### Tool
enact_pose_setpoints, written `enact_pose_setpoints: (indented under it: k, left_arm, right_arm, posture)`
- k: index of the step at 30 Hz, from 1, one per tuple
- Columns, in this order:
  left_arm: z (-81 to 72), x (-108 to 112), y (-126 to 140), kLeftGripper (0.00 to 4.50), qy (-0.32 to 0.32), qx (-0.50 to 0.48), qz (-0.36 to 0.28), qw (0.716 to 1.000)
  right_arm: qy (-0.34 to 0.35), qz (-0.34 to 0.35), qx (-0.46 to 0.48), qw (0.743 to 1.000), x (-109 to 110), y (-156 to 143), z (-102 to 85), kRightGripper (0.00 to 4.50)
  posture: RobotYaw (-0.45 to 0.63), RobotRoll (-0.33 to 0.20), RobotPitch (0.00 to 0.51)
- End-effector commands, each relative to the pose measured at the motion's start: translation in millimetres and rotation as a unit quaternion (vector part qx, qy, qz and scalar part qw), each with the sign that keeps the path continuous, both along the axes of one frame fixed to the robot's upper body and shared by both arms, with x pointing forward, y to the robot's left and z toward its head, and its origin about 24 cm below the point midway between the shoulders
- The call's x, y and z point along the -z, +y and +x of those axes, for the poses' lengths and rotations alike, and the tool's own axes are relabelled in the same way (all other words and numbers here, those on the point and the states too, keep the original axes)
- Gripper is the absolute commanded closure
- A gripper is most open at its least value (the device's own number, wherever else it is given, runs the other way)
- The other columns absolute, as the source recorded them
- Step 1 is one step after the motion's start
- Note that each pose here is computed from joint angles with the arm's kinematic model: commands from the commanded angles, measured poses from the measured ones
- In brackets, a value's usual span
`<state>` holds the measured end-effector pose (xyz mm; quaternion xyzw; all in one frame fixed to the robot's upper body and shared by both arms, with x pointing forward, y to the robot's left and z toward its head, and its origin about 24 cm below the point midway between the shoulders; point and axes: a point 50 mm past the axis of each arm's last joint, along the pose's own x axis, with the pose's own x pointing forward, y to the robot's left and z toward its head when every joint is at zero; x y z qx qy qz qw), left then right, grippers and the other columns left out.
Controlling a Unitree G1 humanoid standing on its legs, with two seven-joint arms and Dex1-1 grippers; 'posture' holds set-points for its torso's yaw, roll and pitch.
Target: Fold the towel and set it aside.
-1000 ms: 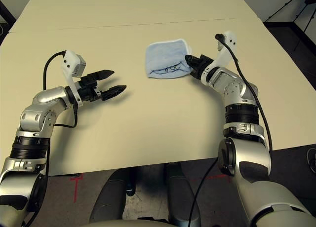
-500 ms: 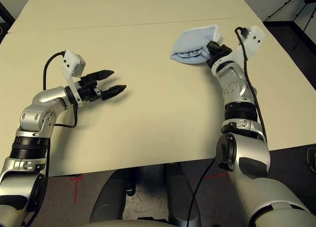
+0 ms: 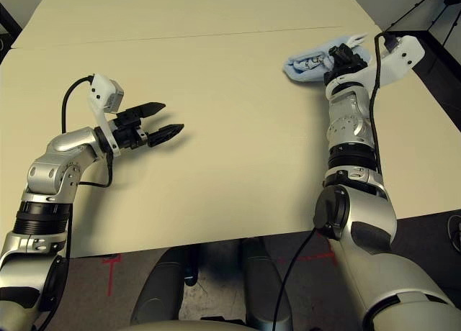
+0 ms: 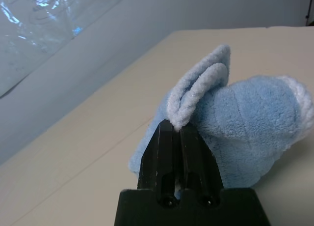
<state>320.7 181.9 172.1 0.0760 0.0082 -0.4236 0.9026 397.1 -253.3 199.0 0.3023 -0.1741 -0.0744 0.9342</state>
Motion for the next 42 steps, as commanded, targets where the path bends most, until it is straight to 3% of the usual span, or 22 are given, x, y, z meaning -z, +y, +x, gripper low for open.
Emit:
enact_pose_setpoints:
  k: [1, 8, 22, 35, 42]
  left_arm:
    - [-2.4, 3, 2, 0.00, 0.008, 0.000, 0.002, 1.000]
    - [-2.3, 1, 4, 0.00, 0.007, 0.001, 0.005, 1.000]
    - [2.7, 0, -1, 0.00, 0.005, 0.012, 0.008, 1.000]
    - [3.5, 0, -3, 0.00, 0.004, 0.014, 0.006, 1.000]
    - [3.5, 0, -3, 0.00, 0.003, 0.013, 0.007, 1.000]
  right_arm:
    - [0.030, -0.017, 0.005, 0.999, 5, -7, -0.9, 4.49]
    - [0.080, -0.036, 0.011, 0.996, 22, -15, -12.9, 4.49]
    - [0.180, -0.038, 0.023, 0.983, 45, -11, -65.4, 4.49]
    - [0.256, 0.044, 0.056, 0.964, 60, 4, -59.0, 4.49]
    - [0.259, 0.079, 0.066, 0.960, 60, 9, -58.5, 4.49]
  posture:
    - [0.02, 0.000, 0.232]
    - [0.03, 0.000, 0.233]
    - [0.02, 0.000, 0.238]
    - [0.03, 0.000, 0.236]
    - [0.03, 0.000, 0.236]
